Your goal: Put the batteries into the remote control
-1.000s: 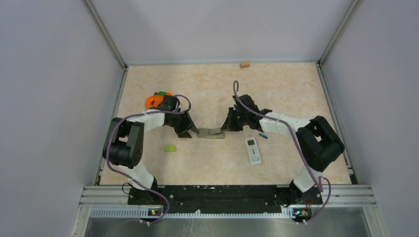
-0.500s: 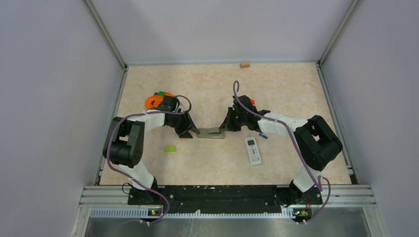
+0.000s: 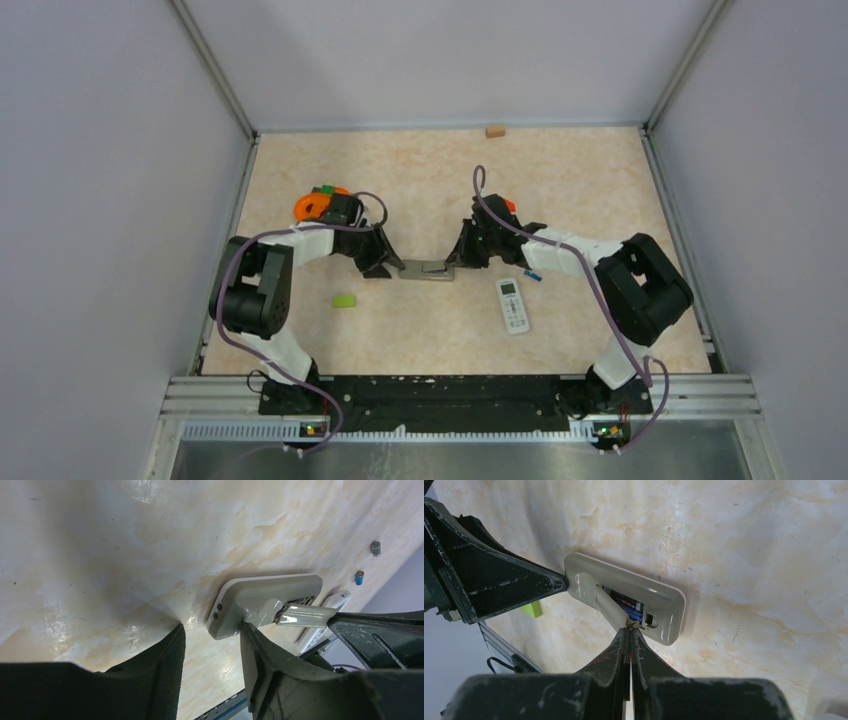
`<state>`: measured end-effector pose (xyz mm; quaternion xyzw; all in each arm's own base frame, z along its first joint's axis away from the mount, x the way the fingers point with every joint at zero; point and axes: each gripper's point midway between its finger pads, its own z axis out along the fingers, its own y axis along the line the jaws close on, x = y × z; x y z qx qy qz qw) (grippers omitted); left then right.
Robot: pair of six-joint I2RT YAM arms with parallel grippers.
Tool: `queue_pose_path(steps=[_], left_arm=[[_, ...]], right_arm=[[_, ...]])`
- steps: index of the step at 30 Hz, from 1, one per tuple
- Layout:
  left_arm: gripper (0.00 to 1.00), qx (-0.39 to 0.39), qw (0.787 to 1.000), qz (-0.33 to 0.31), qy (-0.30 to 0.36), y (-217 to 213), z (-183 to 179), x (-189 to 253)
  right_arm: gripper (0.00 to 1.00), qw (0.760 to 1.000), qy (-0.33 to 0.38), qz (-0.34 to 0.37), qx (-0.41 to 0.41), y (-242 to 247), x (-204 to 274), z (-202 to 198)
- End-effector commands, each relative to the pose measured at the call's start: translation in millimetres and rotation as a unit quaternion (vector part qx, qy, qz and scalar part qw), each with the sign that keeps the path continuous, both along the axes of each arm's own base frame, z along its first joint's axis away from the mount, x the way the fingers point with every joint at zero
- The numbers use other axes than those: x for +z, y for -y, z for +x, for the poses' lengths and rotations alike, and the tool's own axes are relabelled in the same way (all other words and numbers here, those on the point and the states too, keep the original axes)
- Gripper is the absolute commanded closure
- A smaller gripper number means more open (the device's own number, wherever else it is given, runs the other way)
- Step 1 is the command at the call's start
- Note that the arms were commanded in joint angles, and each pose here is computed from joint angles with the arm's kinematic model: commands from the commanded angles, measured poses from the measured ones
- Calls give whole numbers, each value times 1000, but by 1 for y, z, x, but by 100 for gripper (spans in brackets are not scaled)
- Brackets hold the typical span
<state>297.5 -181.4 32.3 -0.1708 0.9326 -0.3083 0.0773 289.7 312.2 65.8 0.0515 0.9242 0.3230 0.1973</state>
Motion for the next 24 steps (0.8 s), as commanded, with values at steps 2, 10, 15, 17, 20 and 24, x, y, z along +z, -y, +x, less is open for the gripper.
queue_pose_path(steps=[2, 10, 15, 17, 20, 24], left_arm=[[53, 1, 1000, -11, 10, 4, 5, 0], [57, 0, 1000, -24, 7, 7, 1, 0], [59, -1, 1000, -25, 8, 7, -1, 1], [59, -2, 1000, -26, 8, 7, -2, 1], [59, -3, 1000, -26, 8, 7, -3, 1], [59, -4, 1000, -30, 8, 8, -4, 2]], right_arm=[[100, 1000, -5, -1, 2, -5, -3, -3], [100, 1000, -13, -1, 1, -11, -7, -5], [100, 1000, -21, -4, -4, -10, -11, -9], [100, 1000, -20, -2, -7, -10, -11, -8], [100, 1000, -17, -2, -11, -11, -10, -5], [100, 1000, -16, -1, -8, -16, -10, -2]])
